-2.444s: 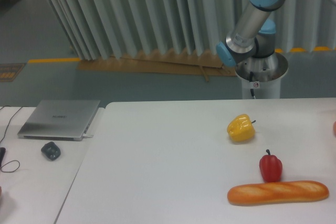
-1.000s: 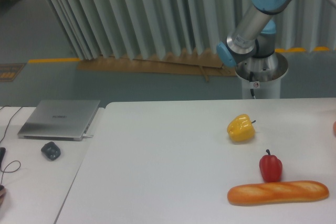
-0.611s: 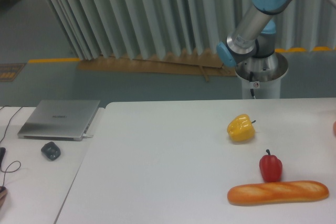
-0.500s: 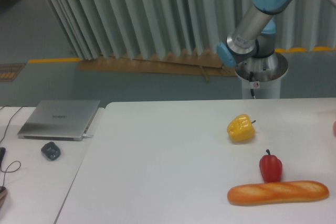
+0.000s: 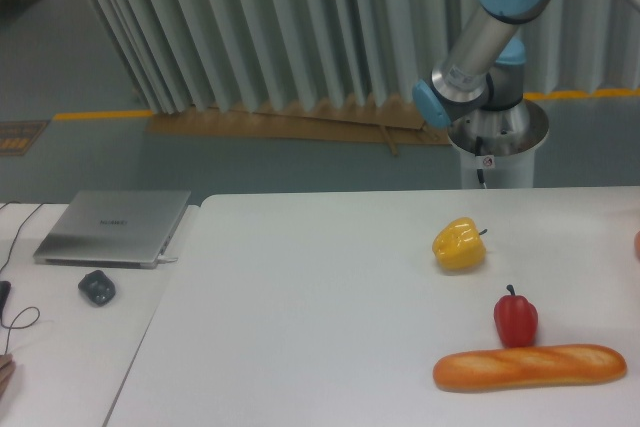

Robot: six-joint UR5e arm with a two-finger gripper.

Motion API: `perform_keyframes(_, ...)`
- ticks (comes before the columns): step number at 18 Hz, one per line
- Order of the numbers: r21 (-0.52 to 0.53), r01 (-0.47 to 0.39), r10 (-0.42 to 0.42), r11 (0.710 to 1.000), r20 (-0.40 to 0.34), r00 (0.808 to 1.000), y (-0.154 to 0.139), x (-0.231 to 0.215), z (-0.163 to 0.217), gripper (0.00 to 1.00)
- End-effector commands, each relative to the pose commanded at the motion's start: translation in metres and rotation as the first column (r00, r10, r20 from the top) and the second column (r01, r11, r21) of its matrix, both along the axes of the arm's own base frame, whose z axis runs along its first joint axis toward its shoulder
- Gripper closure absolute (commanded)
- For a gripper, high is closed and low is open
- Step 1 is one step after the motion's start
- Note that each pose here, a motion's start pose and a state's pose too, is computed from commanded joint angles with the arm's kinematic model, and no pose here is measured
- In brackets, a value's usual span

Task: Place the green pepper on the table

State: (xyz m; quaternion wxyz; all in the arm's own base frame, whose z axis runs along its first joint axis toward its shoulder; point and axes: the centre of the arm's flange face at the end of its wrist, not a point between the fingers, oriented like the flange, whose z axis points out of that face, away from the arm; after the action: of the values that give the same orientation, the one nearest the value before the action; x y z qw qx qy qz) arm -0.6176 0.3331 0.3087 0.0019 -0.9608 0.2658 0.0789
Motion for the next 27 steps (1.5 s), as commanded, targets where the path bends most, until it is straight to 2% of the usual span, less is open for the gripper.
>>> perform_keyframes(14,0.027,0.037,-0.040,0.999,0.149,0.988,0.013,0.058,0.047,0.41)
perform_keyframes(17,0.029,0.038,-0.042,0.999,0.174,0.984,0.023,0.074,0.053,0.41)
perform_keyframes(21,0.013,0.084,-0.085,0.996,0.219,0.972,0.046,0.098,0.050,0.41)
perform_keyframes(27,0.009,0.138,-0.136,0.990,0.241,0.961,0.087,0.138,0.045,0.41)
